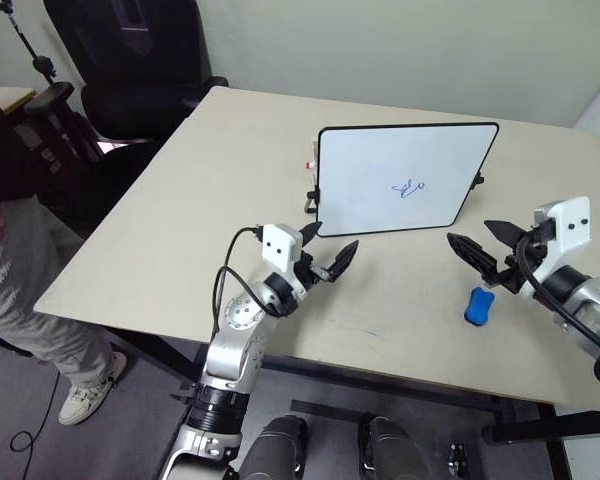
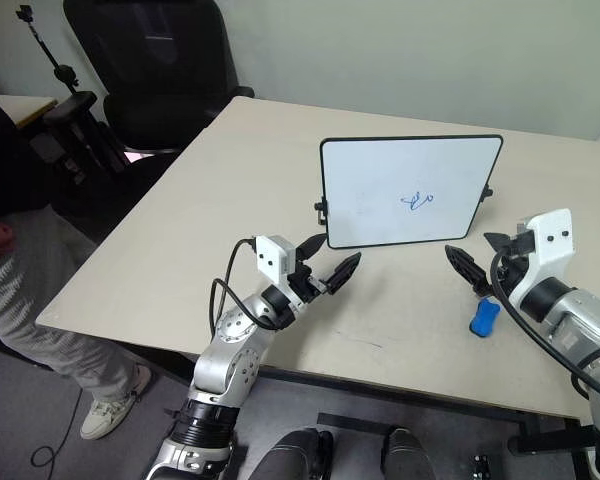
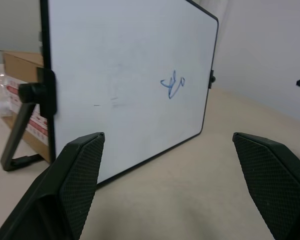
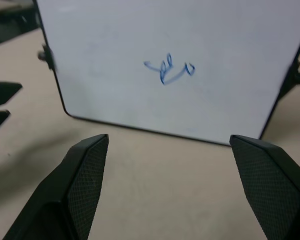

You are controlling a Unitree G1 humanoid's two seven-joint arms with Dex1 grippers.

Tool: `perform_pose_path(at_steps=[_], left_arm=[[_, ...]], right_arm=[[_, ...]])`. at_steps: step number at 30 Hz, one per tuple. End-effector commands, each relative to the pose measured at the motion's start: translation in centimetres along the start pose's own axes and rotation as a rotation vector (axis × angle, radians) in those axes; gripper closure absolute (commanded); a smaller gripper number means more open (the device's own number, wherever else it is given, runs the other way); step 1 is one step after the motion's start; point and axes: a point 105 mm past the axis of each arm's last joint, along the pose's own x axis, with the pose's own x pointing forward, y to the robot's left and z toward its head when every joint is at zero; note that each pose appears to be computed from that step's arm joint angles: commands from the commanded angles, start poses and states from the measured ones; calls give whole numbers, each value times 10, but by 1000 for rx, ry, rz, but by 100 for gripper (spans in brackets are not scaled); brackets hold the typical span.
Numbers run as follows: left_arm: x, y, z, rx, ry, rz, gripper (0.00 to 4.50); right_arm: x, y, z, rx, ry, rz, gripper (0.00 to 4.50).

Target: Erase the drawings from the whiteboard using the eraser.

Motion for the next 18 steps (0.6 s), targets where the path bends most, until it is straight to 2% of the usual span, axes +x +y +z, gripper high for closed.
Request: perform_pose_path(at_steps=[1,9,13,16,18], left_arm=[[3,-10,10,5,-40,-37,0],[5,-14,9,-1,-36,-54,0],[7,-17,8,-13,-33,-61,0],[6,-18,7,-10,-32,-60,0],[6,-18,6,-11,-31,-58,0]], right_arm=[[-10,-6,12,-35,-34,-51,40],[-14,-14,-2,27,44,-141,40],[-17,-25,-26,85,203,-263,40],[-20,-18,-39,99,279,-246,40],[-21,-16,-45,114,312,-244,2]])
